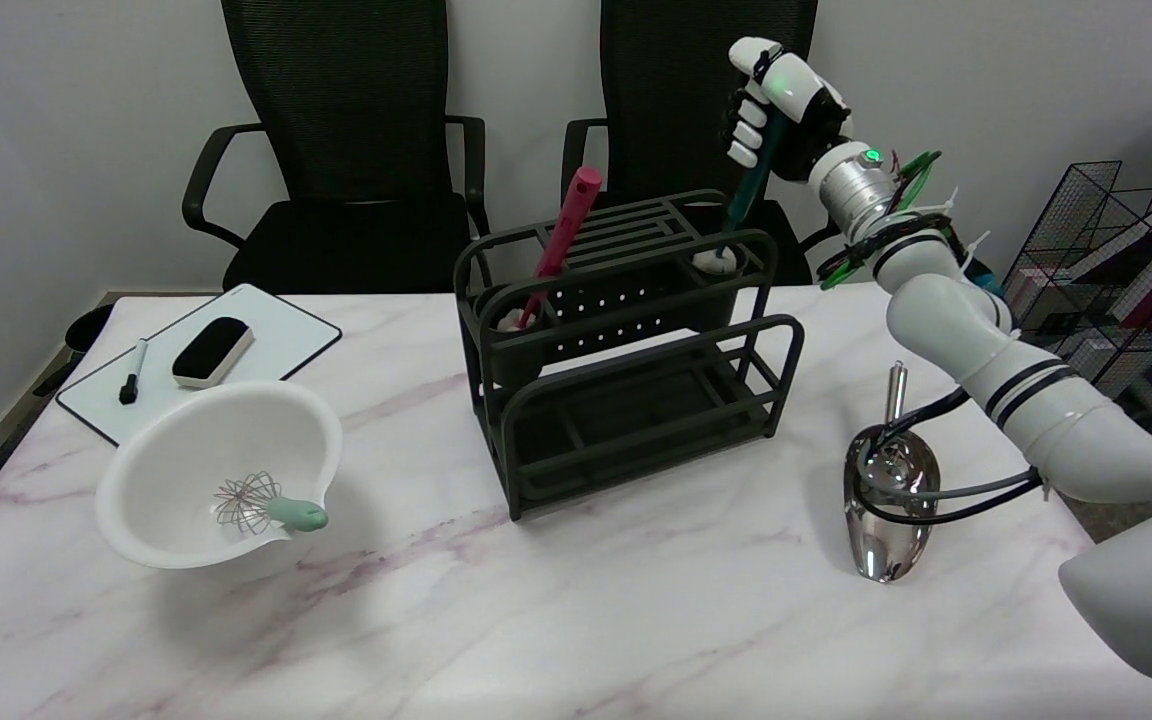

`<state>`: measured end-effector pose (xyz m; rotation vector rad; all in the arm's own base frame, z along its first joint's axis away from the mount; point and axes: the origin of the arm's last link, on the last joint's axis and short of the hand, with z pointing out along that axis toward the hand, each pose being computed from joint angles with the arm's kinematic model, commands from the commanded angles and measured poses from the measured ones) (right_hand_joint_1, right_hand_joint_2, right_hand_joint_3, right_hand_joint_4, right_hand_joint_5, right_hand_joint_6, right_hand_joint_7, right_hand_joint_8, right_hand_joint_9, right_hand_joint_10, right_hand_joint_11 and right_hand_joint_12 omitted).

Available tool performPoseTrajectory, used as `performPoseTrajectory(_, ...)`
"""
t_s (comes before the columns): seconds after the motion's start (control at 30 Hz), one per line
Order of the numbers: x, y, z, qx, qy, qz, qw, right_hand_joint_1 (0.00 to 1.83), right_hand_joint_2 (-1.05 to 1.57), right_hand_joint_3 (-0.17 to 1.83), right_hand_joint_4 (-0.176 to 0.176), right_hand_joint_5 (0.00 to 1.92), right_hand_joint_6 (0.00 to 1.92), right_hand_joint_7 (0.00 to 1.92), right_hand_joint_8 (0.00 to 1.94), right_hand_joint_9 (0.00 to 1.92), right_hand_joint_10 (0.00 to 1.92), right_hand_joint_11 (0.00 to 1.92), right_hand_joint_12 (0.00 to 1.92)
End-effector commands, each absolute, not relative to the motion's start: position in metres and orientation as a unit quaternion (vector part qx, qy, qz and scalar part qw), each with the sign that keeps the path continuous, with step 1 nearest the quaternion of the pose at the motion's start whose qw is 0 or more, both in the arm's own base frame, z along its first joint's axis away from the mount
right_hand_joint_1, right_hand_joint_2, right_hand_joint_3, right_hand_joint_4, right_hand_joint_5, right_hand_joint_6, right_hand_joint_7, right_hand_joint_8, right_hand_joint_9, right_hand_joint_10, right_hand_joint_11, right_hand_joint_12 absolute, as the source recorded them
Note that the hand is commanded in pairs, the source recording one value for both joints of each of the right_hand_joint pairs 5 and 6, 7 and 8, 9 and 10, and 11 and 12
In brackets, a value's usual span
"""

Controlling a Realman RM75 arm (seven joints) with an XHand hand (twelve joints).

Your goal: Pick up the blue sponge bottle brush.

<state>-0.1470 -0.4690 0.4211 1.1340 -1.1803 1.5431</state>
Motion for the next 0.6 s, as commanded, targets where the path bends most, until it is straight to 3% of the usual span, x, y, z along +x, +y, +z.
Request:
performPoseTrajectory(0.03,-0.124,-0.476,0.427,0.461,-0.467,0.622,0.426,0.97,1.57,0.57,0.0,1.92,1.92,1.92,1.92,1.92,1.92,1.92,1.92)
performPoseTrajectory(0.43,-0.095,-0.476,0.434,0.481,-0.454,0.621,0.419,0.97,1.57,0.56,0.0,1.92,1.92,1.92,1.92,1.92,1.92,1.92,1.92)
performPoseTrajectory(0.6,-0.068,-0.466,0.441,0.501,-0.43,0.633,0.404,0.97,1.57,0.56,0.0,1.92,1.92,1.92,1.92,1.92,1.92,1.92,1.92)
